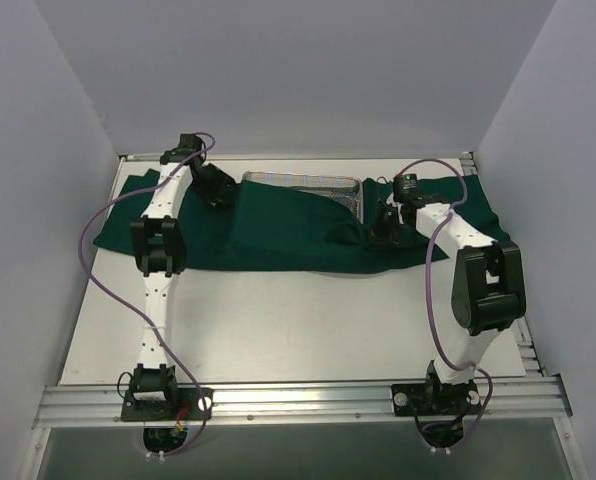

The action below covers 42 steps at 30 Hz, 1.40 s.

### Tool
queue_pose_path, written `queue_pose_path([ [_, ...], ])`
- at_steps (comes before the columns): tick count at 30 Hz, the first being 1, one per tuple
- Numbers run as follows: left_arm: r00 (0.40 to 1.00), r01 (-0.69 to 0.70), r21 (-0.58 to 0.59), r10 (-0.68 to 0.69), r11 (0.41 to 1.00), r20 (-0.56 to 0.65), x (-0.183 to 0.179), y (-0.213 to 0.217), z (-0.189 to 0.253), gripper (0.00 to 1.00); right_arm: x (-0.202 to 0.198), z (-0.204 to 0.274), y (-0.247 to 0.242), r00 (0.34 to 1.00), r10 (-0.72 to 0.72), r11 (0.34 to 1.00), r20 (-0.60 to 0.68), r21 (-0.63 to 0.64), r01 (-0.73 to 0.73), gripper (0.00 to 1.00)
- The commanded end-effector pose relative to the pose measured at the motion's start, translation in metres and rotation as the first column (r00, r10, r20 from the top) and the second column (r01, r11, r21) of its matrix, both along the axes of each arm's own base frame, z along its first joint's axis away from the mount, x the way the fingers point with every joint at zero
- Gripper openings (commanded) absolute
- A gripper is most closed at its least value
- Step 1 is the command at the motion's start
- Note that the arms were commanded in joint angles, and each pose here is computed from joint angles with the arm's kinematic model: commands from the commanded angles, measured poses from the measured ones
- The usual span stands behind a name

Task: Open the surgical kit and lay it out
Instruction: Open the surgical kit at the center of the board.

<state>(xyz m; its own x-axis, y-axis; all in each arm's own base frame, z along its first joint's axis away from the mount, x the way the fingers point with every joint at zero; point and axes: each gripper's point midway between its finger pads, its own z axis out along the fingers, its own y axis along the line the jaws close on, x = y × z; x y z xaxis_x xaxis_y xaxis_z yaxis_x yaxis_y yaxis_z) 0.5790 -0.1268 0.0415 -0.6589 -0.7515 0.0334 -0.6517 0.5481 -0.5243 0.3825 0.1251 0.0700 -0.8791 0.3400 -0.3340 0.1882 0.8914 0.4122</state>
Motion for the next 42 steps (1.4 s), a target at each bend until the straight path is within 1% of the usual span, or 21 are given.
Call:
queue_pose_path([
  [1,0.997,-0.015,-0.006,0.015,1.0,0.07,0.017,-0.003,0.01,0.58,-0.001,0.017,0.005,0.999,0.019,0.999,0.036,0.033,-0.02,0.0],
  [7,0.983,-0.079,0.027,0.073,0.997,0.167,0.029,0.005,0.034,0.59,-0.004,0.021,0.002,0.999,0.027,0.999,0.048,0.022,-0.028,0.0],
  [12,0.979,-0.135,0.122,0.113,0.983,0.169,0.026,0.023,0.038,0.6,-0.009,0.018,-0.007,0.999,0.006,1.0,0.037,0.021,-0.007,0.0],
  [14,0.973,-0.145,0.126,0.118,0.981,0.199,0.029,0.027,0.045,0.62,-0.008,0.018,-0.011,0.999,-0.001,1.0,0.04,0.02,0.0,0.0],
  [16,0.973,-0.145,0.132,0.116,0.981,0.201,0.031,0.03,0.041,0.67,-0.008,0.017,-0.014,0.999,-0.006,1.0,0.039,0.021,0.005,0.0],
  [17,0.977,-0.139,0.143,0.112,0.98,0.18,0.028,0.032,0.038,0.74,-0.007,0.017,-0.015,0.999,-0.008,1.0,0.039,0.022,0.007,0.0],
  [19,0.977,-0.148,0.179,0.115,0.973,0.182,0.03,0.039,0.039,0.73,-0.006,0.016,-0.017,0.999,-0.015,1.0,0.037,0.024,0.014,0.0],
  [21,0.979,-0.131,0.223,0.091,0.966,0.183,0.028,0.046,0.04,0.68,-0.006,0.014,-0.016,0.999,-0.016,0.999,0.032,0.03,0.015,0.0],
  [25,0.949,-0.126,0.334,0.016,0.934,0.315,0.042,0.074,0.075,0.61,-0.003,0.014,-0.015,0.999,-0.017,0.999,0.033,0.037,0.016,0.0],
  [28,0.9,-0.068,0.432,-0.132,0.899,0.415,0.055,0.092,0.099,0.55,-0.001,0.011,-0.014,1.0,-0.011,0.999,0.027,0.041,0.01,0.0],
  [29,0.875,-0.032,0.502,-0.219,0.864,0.432,0.059,0.1,0.106,0.55,0.0,0.012,-0.013,1.0,-0.01,0.999,0.028,0.043,0.009,0.0],
  [30,0.866,-0.025,0.551,-0.257,0.834,0.428,0.06,0.106,0.11,0.54,0.001,0.009,-0.013,1.0,-0.008,0.999,0.02,0.042,0.007,0.0],
  [31,0.867,-0.022,0.598,-0.283,0.801,0.411,0.06,0.114,0.109,0.53,0.001,0.009,-0.012,1.0,-0.002,0.999,0.014,0.047,0.001,0.0],
  [32,0.877,-0.011,0.66,-0.31,0.751,0.367,0.056,0.139,0.107,0.53,0.002,0.01,-0.011,1.0,0.003,0.999,0.014,0.049,-0.004,0.0],
  [33,0.894,-0.057,0.715,-0.284,0.697,0.348,0.055,0.164,0.112,0.53,0.005,0.012,-0.011,1.0,0.011,0.999,0.022,0.046,-0.012,0.0],
  [35,0.909,-0.079,0.774,-0.273,0.628,0.314,0.052,0.196,0.114,0.54,0.004,0.013,-0.012,1.0,0.018,0.999,0.021,0.041,-0.019,0.0],
  [36,0.911,-0.09,0.789,-0.27,0.608,0.312,0.052,0.206,0.116,0.54,0.004,0.014,-0.011,0.999,0.022,0.999,0.023,0.038,-0.022,0.0],
  [37,0.926,-0.112,0.815,-0.239,0.568,0.293,0.047,0.224,0.116,0.54,0.003,0.013,-0.012,0.999,0.031,0.999,0.025,0.031,-0.031,0.0],
  [38,0.921,-0.148,0.83,-0.231,0.538,0.314,0.051,0.236,0.122,0.54,0.002,0.012,-0.013,0.999,0.032,0.999,0.028,0.019,-0.033,0.0],
  [40,0.92,-0.191,0.835,-0.202,0.516,0.336,0.05,0.253,0.127,0.54,-0.001,0.012,-0.014,0.999,0.046,0.999,0.029,0.006,-0.046,0.0],
  [42,0.902,-0.263,0.82,-0.17,0.509,0.396,0.058,0.274,0.135,0.54,-0.001,0.009,-0.014,0.998,0.055,0.998,0.024,0.008,-0.055,0.0],
])
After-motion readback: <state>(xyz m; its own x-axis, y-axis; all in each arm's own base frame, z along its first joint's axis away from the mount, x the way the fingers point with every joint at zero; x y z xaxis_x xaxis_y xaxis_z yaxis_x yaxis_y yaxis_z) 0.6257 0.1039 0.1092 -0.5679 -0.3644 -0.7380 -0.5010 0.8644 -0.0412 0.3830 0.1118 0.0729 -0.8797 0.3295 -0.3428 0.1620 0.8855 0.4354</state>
